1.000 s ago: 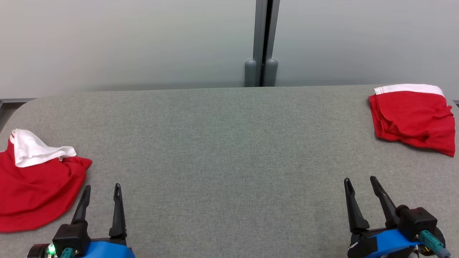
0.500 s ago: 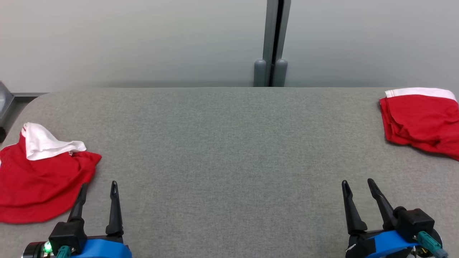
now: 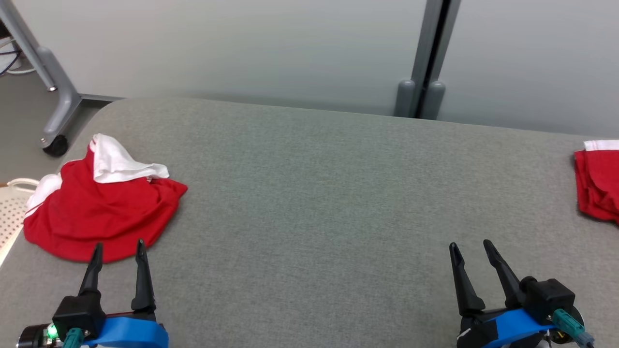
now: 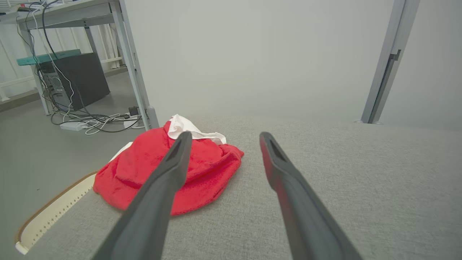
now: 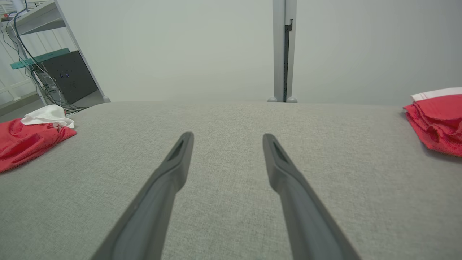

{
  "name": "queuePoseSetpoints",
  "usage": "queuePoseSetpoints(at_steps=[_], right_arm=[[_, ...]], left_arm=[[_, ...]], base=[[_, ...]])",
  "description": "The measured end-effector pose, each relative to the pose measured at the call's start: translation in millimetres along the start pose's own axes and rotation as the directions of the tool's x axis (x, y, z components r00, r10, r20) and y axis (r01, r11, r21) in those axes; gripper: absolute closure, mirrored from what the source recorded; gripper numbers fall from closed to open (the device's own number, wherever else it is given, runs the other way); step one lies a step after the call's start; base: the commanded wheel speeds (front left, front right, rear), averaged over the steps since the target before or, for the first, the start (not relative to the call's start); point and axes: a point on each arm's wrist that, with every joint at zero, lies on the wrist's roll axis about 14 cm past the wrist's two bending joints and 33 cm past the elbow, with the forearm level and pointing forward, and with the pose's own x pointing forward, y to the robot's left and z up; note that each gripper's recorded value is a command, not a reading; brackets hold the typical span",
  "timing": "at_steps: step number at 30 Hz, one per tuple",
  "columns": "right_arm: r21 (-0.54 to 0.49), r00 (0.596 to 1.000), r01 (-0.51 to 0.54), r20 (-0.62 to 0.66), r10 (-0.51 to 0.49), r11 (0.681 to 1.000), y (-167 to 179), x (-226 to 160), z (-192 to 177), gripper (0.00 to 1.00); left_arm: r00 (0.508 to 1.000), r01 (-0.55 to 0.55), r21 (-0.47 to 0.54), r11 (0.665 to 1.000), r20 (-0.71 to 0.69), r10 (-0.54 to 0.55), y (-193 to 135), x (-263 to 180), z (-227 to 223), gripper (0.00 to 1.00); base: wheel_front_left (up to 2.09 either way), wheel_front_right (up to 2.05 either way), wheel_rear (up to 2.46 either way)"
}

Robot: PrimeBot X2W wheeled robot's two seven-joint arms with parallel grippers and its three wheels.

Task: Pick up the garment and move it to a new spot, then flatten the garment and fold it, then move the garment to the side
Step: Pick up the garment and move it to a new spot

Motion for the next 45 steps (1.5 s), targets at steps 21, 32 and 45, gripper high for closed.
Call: queuePoseSetpoints(at_steps=[21, 32, 45], right_arm=[[0.027, 0.966, -0.254, -0.047, 0.255, 0.967, 85, 48, -21, 0.0], [0.029, 0.965, -0.255, -0.05, 0.257, 0.966, 84, 53, -24, 0.0], [-0.05, 0.995, -0.102, -0.011, 0.102, 0.994, 18, 72, -21, 0.0]], left_arm=[[0.947, -0.32, 0.011, 0.947, -0.006, 0.32, 96, -59, 2, 0.0], [0.952, -0.306, 0.032, 0.951, 0.003, 0.306, 100, -42, 8, 0.0], [0.973, -0.222, 0.052, 0.974, 0.085, 0.217, 98, 102, 47, 0.0]], base=[[0.0, 0.0, 0.0], [0.0, 0.0, 0.0], [0.0, 0.0, 0.0]])
